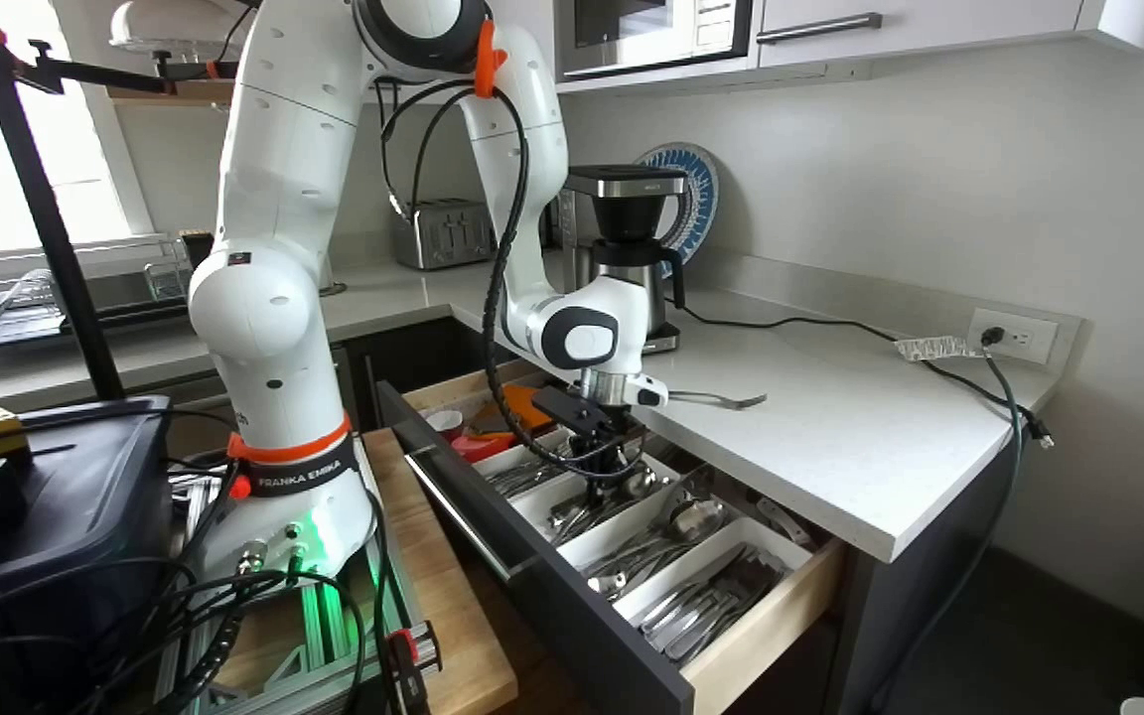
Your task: Remove a fork and spoon from the drawer, put them on the counter and then close the drawer
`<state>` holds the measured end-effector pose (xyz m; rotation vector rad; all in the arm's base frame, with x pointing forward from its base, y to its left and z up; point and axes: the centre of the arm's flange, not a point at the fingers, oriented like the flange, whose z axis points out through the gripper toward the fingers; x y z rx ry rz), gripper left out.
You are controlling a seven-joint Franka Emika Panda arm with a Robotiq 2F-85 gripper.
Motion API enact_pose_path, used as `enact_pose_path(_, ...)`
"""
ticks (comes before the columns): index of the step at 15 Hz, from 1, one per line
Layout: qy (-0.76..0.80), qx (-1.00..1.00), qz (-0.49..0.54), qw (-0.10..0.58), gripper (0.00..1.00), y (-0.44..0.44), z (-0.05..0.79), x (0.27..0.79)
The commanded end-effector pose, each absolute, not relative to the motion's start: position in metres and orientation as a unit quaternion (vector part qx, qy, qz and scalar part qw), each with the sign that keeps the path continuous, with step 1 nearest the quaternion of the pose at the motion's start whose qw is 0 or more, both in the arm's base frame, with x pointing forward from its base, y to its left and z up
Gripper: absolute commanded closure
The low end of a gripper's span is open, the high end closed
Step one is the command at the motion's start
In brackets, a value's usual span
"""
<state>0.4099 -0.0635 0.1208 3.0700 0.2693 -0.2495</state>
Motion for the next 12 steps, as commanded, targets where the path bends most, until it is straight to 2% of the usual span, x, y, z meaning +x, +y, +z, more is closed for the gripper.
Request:
enact_pose_path(1,0.078,0.993,-0.083,0.022,0.98,-0.068,0.136,0.409)
enact_pose_path(12,-0.033,0.996,-0.089,-0.006,0.99,-0.087,0.185,0.406)
